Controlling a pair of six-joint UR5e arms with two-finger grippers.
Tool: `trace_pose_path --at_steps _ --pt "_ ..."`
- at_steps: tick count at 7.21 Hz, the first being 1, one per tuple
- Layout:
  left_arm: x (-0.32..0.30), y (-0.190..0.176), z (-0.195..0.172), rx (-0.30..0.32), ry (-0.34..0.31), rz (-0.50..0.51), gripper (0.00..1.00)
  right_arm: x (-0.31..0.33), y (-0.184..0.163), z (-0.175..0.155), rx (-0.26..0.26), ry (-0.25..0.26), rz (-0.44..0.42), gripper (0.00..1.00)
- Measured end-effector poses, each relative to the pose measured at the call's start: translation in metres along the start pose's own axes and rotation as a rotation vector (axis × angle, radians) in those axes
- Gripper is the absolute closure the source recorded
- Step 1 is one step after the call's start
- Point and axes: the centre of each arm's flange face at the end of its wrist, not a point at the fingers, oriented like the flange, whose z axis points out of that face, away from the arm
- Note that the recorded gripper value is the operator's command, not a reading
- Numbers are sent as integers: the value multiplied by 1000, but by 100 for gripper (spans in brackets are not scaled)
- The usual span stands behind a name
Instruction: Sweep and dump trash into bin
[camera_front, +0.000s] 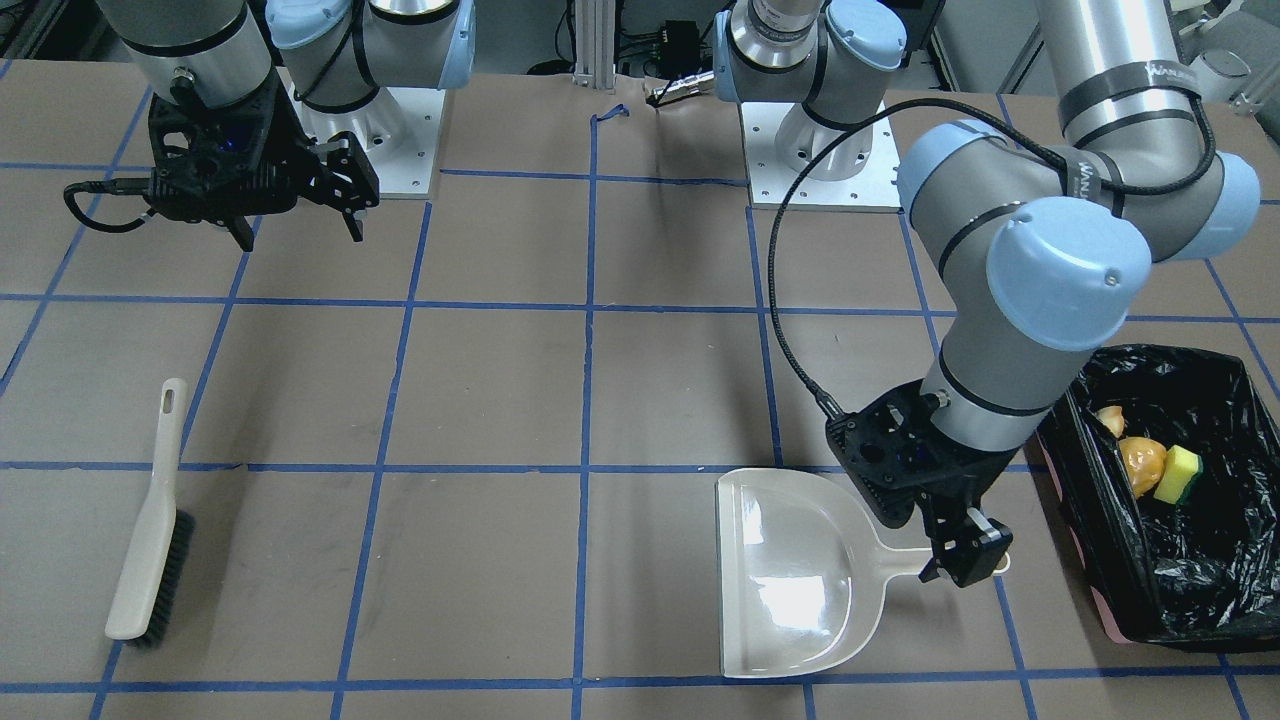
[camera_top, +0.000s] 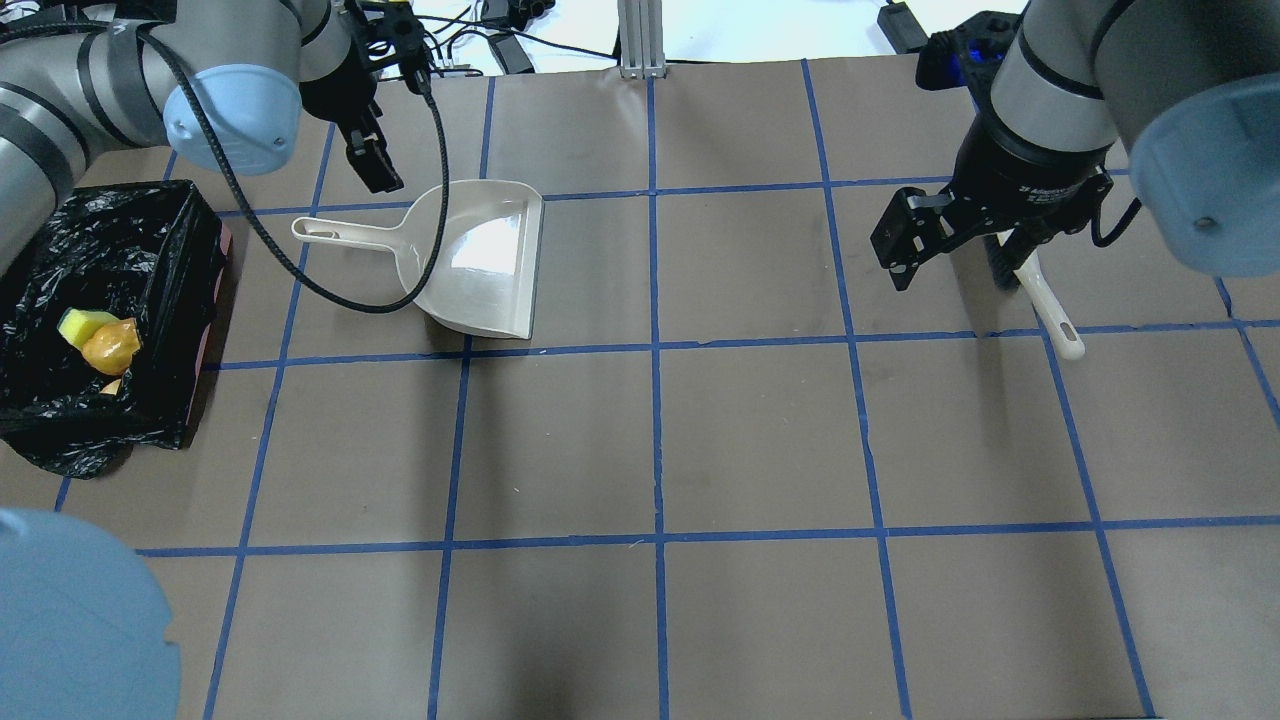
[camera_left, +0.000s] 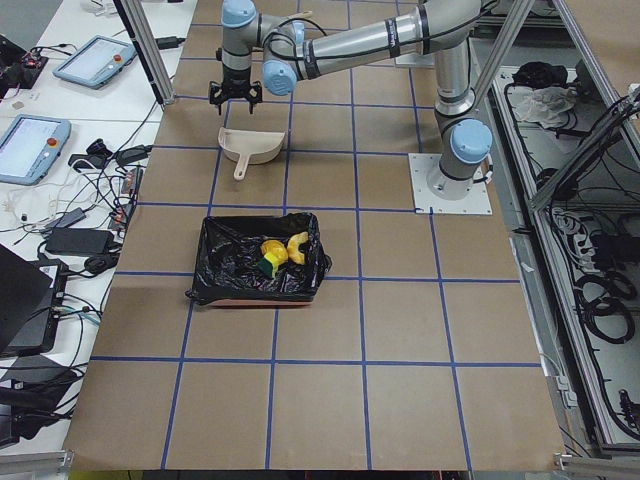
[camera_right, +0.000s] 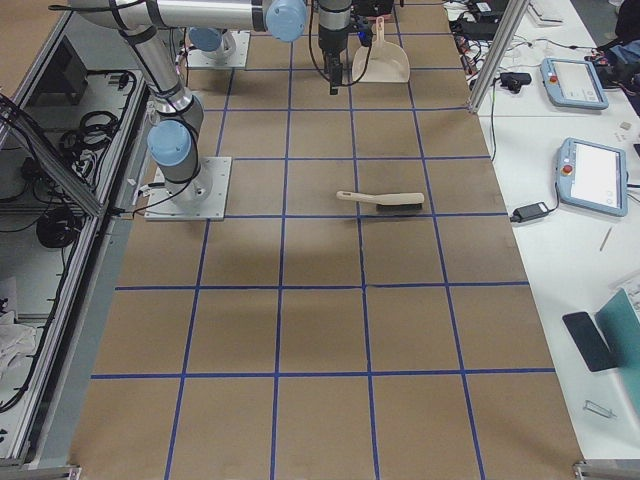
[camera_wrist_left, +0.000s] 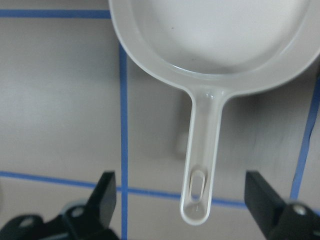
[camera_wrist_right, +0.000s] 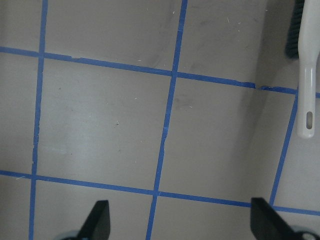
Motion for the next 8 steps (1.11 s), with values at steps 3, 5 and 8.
trace_pose_path --at_steps 3,5,8 --pt "29 0 -62 -2 14 -294 0 0 2 -3 2 2 -8 0" --pt "50 9 -95 -24 59 -528 0 1 2 -2 -1 4 -11 0" --pt "78 25 -137 -44 119 -919 0 2 3 -1 -7 4 -10 0"
